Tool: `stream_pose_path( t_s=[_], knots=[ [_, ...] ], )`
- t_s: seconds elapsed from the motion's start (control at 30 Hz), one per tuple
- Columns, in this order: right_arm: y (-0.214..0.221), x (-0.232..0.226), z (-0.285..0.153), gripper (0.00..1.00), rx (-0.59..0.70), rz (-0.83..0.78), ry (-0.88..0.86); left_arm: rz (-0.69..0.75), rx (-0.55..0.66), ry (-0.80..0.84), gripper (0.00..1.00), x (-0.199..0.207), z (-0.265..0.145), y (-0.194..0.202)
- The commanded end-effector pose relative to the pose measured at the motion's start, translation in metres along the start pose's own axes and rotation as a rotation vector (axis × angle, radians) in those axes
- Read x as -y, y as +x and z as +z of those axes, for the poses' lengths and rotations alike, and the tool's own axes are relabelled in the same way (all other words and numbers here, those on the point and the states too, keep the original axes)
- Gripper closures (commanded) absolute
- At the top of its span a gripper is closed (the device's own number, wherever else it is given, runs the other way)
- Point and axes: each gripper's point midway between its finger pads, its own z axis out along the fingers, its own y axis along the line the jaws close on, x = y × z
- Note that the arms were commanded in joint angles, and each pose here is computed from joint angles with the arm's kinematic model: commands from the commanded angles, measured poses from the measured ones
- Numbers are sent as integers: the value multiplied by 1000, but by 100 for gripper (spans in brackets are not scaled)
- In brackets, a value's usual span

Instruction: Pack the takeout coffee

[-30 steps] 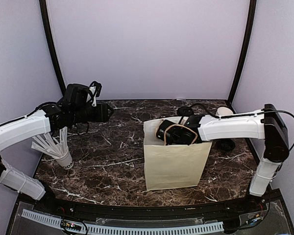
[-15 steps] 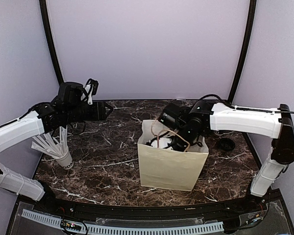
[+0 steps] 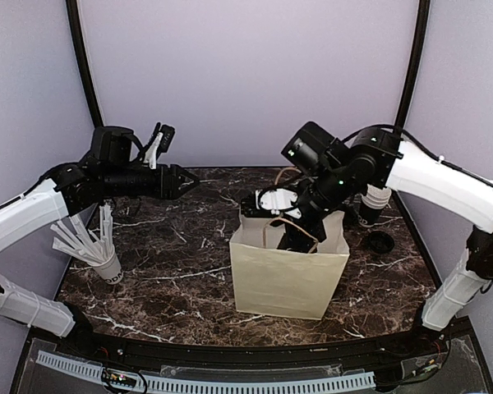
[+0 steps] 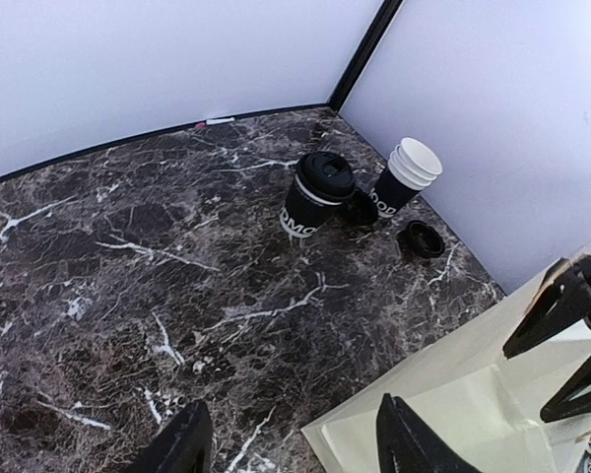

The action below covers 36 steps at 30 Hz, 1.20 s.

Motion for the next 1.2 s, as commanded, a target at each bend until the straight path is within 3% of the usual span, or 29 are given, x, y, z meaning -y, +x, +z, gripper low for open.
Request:
stream_pose_path(
  t_s=[0.0, 0.1, 0.17, 0.2, 0.37, 0.53, 0.83, 1.17],
  knots=[
    [-36, -1, -59, 19, 156, -61, 66, 109, 22, 132, 39, 34, -17, -25],
    [-45, -2, -77, 16, 208, -92, 84, 186, 9, 181, 37, 50, -15, -34],
    [-49, -4, -88, 3, 228, -115, 87, 246, 0, 220, 36, 62, -11, -37],
    [-52, -5, -95, 2, 242, -129, 96, 287, -2, 241, 36, 71, -10, -36],
    [-65, 2, -144, 1, 349, -175, 156, 507, -29, 399, 33, 122, 1, -29],
    [-71, 7, -199, 1, 487, -162, 142, 589, -84, 485, 31, 148, 22, -23],
    [-83, 21, -168, 1, 475, -146, 54, 668, -59, 460, 31, 151, 42, -33],
    [-89, 25, -142, 1, 463, -129, -40, 672, -1, 386, 30, 138, 10, -30]
  ],
)
